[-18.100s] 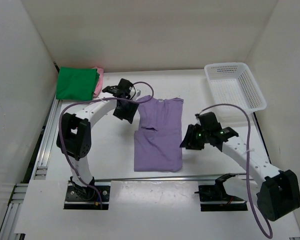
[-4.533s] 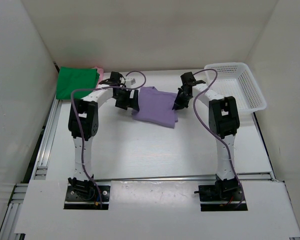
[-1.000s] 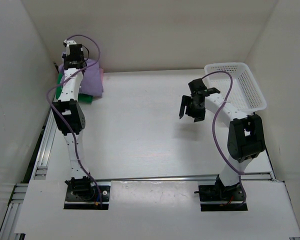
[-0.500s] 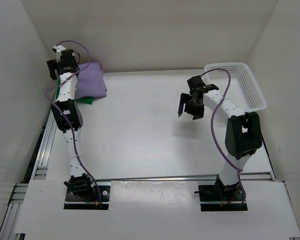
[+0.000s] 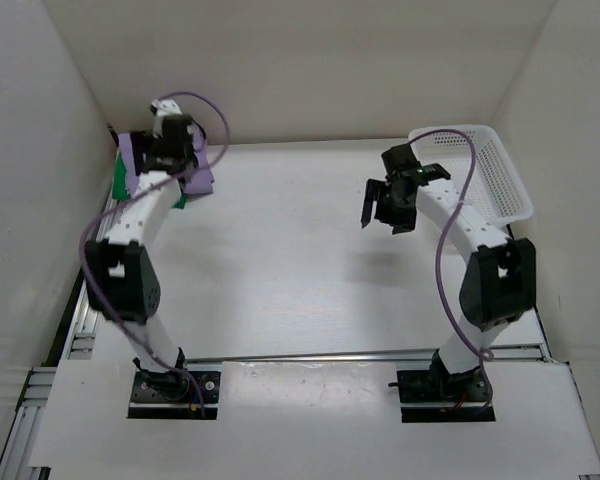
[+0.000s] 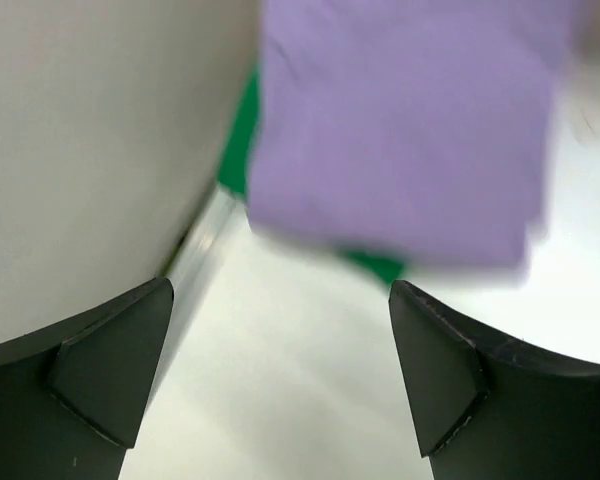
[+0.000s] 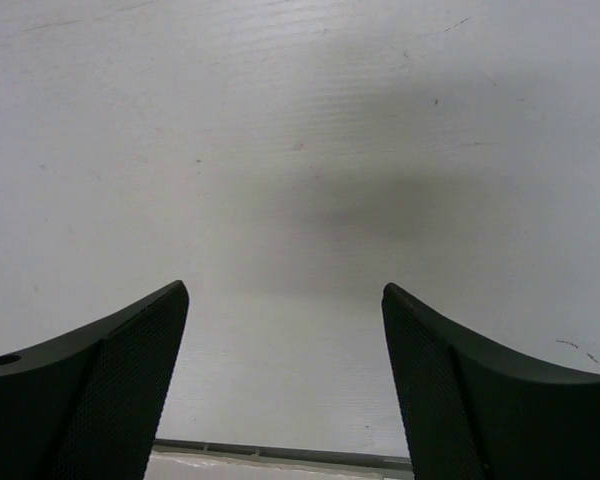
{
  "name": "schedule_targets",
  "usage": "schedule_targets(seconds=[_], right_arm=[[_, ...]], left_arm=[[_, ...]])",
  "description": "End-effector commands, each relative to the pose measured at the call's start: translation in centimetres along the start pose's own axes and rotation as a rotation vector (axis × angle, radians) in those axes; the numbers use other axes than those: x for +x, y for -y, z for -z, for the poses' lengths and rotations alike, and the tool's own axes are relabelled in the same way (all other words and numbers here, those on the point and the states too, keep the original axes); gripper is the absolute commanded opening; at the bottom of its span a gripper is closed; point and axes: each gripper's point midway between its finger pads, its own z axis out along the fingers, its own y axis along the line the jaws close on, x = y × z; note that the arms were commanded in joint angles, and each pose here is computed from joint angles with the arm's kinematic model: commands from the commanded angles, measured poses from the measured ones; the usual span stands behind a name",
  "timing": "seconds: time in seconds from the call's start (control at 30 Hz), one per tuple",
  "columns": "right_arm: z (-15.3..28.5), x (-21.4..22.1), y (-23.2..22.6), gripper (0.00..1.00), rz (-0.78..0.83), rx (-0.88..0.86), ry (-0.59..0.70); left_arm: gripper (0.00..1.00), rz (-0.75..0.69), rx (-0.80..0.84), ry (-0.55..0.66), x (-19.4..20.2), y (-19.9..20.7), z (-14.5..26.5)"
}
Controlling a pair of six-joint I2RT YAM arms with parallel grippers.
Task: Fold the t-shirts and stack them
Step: Put the neatly folded tshirt into the corner of the board with the left arm
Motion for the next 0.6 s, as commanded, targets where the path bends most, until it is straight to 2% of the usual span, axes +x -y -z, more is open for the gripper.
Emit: schedule_targets(seconds=[0.0, 0.03, 0.07, 0.1, 0.17, 0.2, 0.23, 0.27, 0.4, 0.47, 0.57], right_arm=[[5.0, 0.2, 0.7, 0.85, 0.039, -0.025, 0.101], [6.1, 0.7, 0.9, 0.97, 0.039, -0.036, 0.126], [5.6, 2.2, 1.6, 0.97, 0.039, -0.023, 0.097], [5.7, 2.8, 1.9, 0.97, 0.027, -0.025, 0.100], [6.7, 4.0, 2.2, 0.97, 0.027, -0.046, 0.124], [5.9, 5.8, 3.1, 0.97, 0.017, -0.030, 0.088], [6.7, 6.0, 3.1, 0.97, 0.006, -0.049, 0.126], [6.9, 6.4, 3.1, 0.97, 0.007, -0.066, 0.136], [7.4, 8.5, 3.1, 0.98, -0.019, -0.128, 0.165], [7.4, 8.9, 3.1, 0.98, -0.017, -0.142, 0.168], [7.8, 9.4, 3.2, 0.98, -0.016, -0.149, 0.159]], left_arm=[[1.00, -0.095, 0.062, -0.030, 4.6, -1.5, 7.1], [1.00, -0.153, 0.087, -0.063, 7.1, -1.2, 8.3], [1.00, -0.253, 0.082, -0.159, 12.6, -2.1, 8.6], [1.00, -0.352, 0.077, -0.256, 16.0, -3.7, 9.8], [1.00, -0.449, 0.157, -0.430, 21.1, -5.8, 12.1], [1.00, -0.470, 0.200, -0.518, 23.1, -6.5, 13.2], [1.00, -0.476, 0.291, -0.625, 25.4, -7.1, 15.3], [1.00, -0.478, 0.302, -0.699, 27.9, -8.2, 16.3], [1.00, -0.455, 0.337, -0.741, 31.8, -10.1, 19.0], [1.00, -0.407, 0.311, -0.706, 31.9, -11.3, 19.4], [1.00, -0.379, 0.258, -0.726, 33.7, -12.9, 19.7]])
